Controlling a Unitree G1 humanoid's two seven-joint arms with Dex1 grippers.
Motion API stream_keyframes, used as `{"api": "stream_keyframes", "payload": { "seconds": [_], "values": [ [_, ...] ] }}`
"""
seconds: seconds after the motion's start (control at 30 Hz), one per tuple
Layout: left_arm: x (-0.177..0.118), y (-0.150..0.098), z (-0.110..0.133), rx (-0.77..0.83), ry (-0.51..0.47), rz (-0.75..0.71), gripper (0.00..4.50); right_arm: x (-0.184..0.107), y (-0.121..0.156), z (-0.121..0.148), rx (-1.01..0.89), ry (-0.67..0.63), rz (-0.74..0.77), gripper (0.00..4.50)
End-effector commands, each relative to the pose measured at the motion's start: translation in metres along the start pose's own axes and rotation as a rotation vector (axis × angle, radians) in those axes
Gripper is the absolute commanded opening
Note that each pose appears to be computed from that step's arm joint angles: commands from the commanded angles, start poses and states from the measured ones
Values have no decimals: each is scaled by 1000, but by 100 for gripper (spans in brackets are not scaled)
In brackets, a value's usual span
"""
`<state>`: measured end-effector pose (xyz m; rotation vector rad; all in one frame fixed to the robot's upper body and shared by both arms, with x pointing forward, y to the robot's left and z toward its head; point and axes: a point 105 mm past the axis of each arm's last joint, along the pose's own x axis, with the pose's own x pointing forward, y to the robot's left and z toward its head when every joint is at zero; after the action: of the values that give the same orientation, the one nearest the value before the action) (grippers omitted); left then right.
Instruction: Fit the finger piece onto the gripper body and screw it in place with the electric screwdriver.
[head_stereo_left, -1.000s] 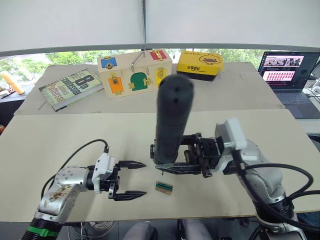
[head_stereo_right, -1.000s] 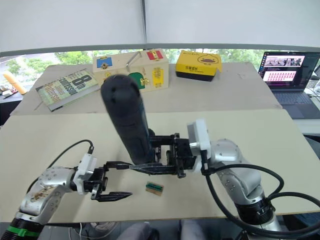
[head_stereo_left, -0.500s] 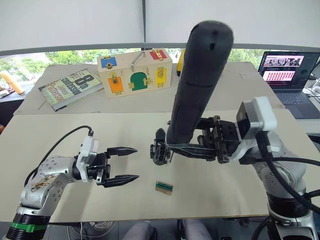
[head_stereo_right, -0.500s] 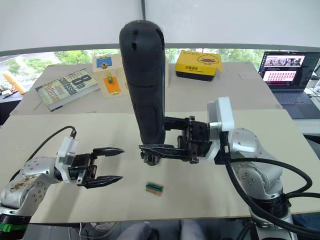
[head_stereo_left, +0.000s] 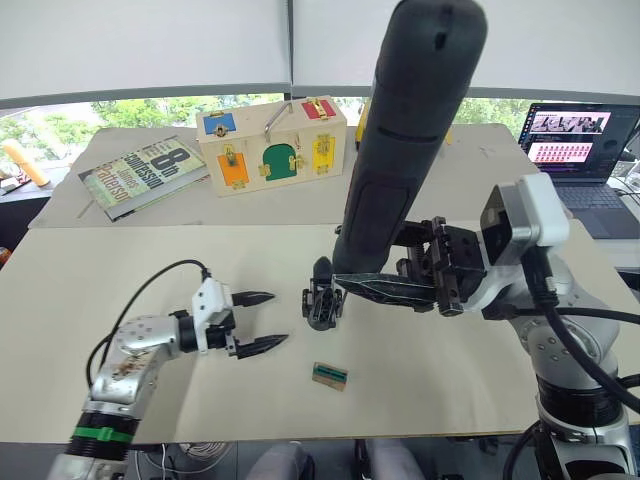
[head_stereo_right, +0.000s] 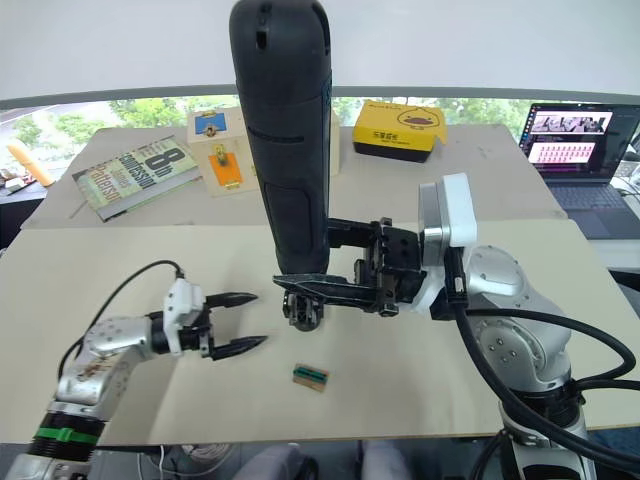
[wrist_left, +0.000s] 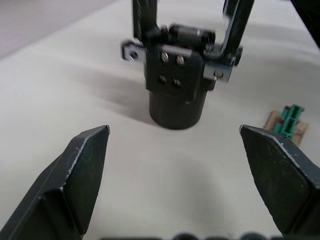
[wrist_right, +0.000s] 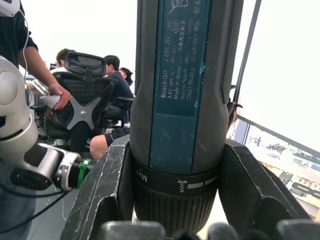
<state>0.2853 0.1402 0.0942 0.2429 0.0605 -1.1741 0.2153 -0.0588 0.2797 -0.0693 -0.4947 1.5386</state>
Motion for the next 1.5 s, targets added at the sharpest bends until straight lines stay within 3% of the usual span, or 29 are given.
{"api": "stream_keyframes", "payload": {
  "seconds": [0.03,0.3,0.67,0.77,0.87,1.1,1.23,1.5],
  "values": [
    [18,-2,4,46,-31,3,440,2,2,13,-40,-34,21,195],
    [50,-13,-2,20,-29,-1,440,0,3,8,-35,-5,24,195],
    [65,-12,-11,-7,18,28,440,-1,3,7,-32,15,8,195],
    [64,-9,-15,-7,46,35,355,-1,3,6,-33,20,6,195],
    [61,-7,-19,-6,55,11,226,-2,4,6,-33,26,6,195],
    [65,-4,-16,32,20,-83,228,-4,7,5,-29,39,16,195],
    [65,2,-15,45,47,-195,228,-6,11,2,-6,53,34,195],
    [65,8,-23,57,105,-221,228,-6,15,1,3,54,45,195]
  ]
}}
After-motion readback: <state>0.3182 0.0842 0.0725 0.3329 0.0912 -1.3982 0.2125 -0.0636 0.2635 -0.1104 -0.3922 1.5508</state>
